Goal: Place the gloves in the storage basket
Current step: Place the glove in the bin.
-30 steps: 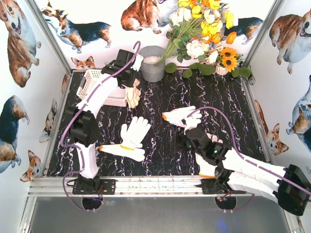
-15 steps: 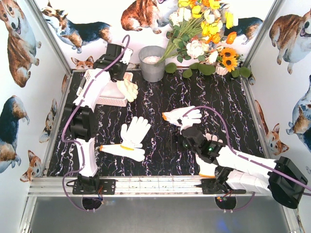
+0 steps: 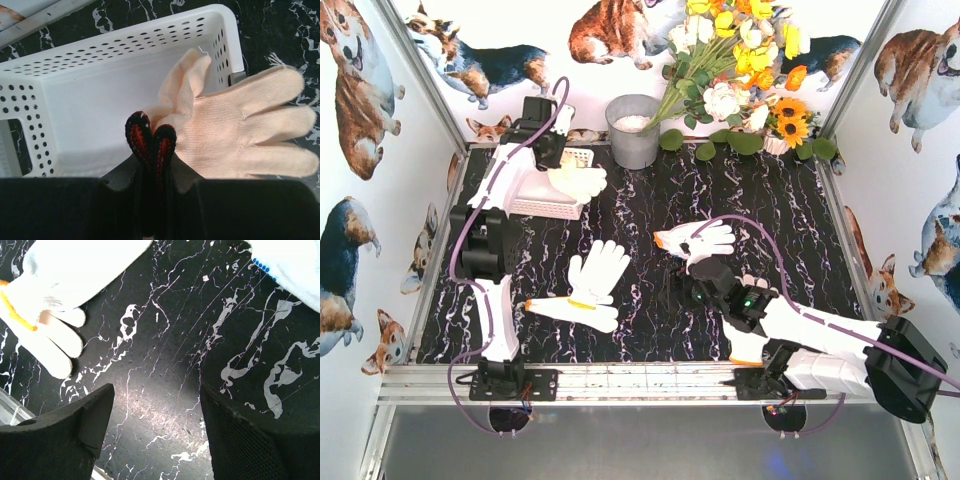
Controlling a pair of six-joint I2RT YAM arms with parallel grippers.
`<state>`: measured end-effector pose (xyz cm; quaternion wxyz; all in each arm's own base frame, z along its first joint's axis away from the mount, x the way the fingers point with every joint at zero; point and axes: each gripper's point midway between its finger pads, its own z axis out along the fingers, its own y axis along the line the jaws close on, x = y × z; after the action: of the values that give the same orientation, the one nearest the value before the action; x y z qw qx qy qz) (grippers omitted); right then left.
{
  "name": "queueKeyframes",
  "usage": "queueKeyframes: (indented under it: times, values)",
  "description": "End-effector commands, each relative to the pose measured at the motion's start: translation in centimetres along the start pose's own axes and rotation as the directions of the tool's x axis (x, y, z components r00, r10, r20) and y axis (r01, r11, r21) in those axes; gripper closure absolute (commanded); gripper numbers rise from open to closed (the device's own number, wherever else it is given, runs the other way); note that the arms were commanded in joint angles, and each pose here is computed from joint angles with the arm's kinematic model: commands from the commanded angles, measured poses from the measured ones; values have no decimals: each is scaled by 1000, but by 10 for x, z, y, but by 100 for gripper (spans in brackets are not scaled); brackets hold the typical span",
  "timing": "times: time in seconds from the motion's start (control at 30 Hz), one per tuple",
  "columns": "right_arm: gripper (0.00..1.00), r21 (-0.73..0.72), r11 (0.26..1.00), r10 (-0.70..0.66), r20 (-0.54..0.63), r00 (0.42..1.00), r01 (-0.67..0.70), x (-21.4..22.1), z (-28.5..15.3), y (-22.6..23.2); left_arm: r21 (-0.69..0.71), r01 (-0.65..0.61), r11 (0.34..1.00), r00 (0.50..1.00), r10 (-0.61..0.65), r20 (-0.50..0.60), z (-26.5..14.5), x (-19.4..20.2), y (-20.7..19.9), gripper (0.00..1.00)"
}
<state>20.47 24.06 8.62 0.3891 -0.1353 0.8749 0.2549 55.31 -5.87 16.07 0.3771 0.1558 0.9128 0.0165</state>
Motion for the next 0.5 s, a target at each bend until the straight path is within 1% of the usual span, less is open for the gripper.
queueKeyframes:
  times: [0.0,0.27,0.47]
  values:
    - [29,-54,998,23,89,996,-18,-31,1,18,2,8,1000,1000,-8,11,27,11,11,100]
    - [29,-55,998,26,94,995,-21,-34,-2,18,-14,55,998,998,-55,-7,63,33,31,100]
    - [29,-45,999,19,87,996,-15,-35,-8,17,-63,63,996,997,-66,-44,80,53,47,100]
